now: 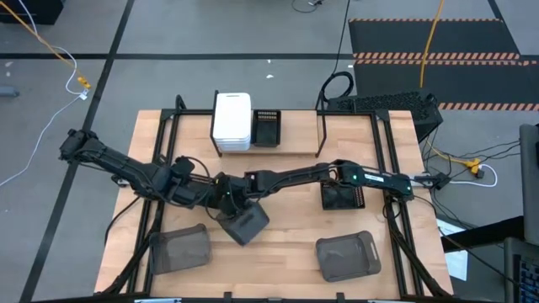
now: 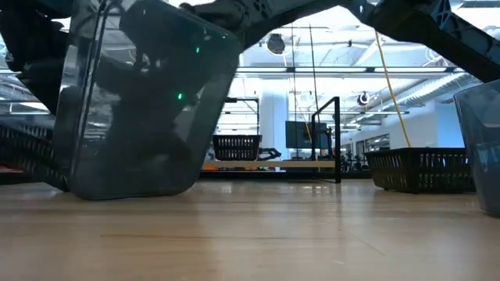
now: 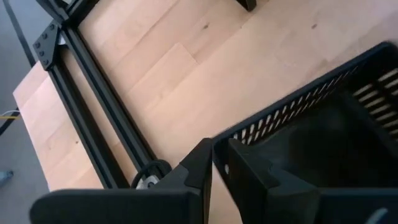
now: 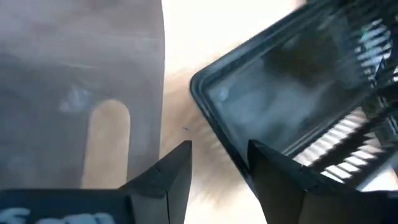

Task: Stack baskets on shelf by color
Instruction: Stack the left black bin on top of the other black bin on the shelf

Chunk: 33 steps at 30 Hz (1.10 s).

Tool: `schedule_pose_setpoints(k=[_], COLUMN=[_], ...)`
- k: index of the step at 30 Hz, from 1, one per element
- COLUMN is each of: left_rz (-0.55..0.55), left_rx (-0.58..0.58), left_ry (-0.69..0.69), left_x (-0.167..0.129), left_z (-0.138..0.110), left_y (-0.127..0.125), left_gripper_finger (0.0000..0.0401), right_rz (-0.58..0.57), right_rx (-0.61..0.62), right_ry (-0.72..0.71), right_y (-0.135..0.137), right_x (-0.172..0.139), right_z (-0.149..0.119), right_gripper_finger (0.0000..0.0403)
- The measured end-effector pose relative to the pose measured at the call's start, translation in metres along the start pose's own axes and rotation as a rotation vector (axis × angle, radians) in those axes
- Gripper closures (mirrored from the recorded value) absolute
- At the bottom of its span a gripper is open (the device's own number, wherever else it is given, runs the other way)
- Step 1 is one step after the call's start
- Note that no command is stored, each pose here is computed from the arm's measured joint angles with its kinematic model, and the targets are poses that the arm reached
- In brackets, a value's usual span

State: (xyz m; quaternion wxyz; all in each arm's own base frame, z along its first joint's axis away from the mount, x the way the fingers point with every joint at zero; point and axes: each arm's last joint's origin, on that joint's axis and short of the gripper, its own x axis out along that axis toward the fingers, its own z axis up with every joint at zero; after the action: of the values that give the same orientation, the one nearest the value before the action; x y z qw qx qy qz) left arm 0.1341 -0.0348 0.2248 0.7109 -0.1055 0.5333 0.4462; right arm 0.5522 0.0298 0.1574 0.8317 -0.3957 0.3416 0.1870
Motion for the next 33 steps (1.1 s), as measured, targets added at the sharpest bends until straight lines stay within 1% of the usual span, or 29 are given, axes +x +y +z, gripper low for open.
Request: schedule_pose_setpoints(k=[2,8,10,12,14,16,19,21,23,25,28,31,33], left_rz=[-0.005,-0.017,-0.019,-0.019,-0.018,-0.018,-0.018,-0.018,-0.018,-0.016,-0.010,-0.009,-0.010], left_rx=[0.009,0.030,0.034,0.031,0.022,0.018,0.016,0.018,0.023,0.029,0.024,0.015,0.014], left_ry=[-0.002,-0.005,-0.007,-0.009,-0.013,-0.015,-0.015,-0.015,-0.015,-0.020,-0.048,-0.055,-0.057], left_x=[-0.001,-0.003,-0.003,-0.003,-0.003,-0.003,-0.003,-0.003,-0.003,-0.003,-0.003,-0.003,-0.003], left_z=[-0.001,-0.004,-0.005,-0.005,-0.005,-0.005,-0.005,-0.005,-0.005,-0.005,-0.004,-0.003,-0.003], left_y=[-0.001,-0.002,-0.002,-0.002,-0.002,-0.002,-0.002,-0.002,-0.002,-0.002,-0.002,-0.002,-0.002], left_gripper_finger=[0.0345,0.0345,0.0345,0.0345,0.0345,0.0345,0.0345,0.0345,0.0345,0.0345,0.0345,0.0345,0.0345], right_rz=[0.012,0.075,0.072,0.040,-0.018,-0.069,-0.095,-0.085,-0.085,-0.116,-0.162,-0.182,-0.173], right_rx=[0.010,0.019,-0.008,-0.057,-0.102,-0.128,-0.160,-0.179,-0.183,-0.179,-0.199,-0.223,-0.242], right_ry=[0.001,0.017,0.005,-0.024,-0.053,-0.061,-0.043,-0.012,-0.024,-0.045,-0.124,-0.186,-0.208], right_y=[0.000,0.003,0.003,0.001,-0.005,-0.012,-0.013,-0.009,-0.005,-0.002,-0.001,0.002,0.003], right_x=[-0.012,-0.061,-0.072,-0.076,-0.073,-0.064,-0.046,-0.037,-0.030,-0.025,-0.021,-0.018,-0.017], right_z=[0.008,0.035,0.040,0.041,0.033,0.019,-0.009,-0.027,-0.041,-0.048,-0.057,-0.062,-0.062], right_gripper_finger=[0.0252,0.0252,0.0252,0.0252,0.0252,0.0252,0.0252,0.0252,0.0252,0.0252,0.0252,0.0252,0.0252])
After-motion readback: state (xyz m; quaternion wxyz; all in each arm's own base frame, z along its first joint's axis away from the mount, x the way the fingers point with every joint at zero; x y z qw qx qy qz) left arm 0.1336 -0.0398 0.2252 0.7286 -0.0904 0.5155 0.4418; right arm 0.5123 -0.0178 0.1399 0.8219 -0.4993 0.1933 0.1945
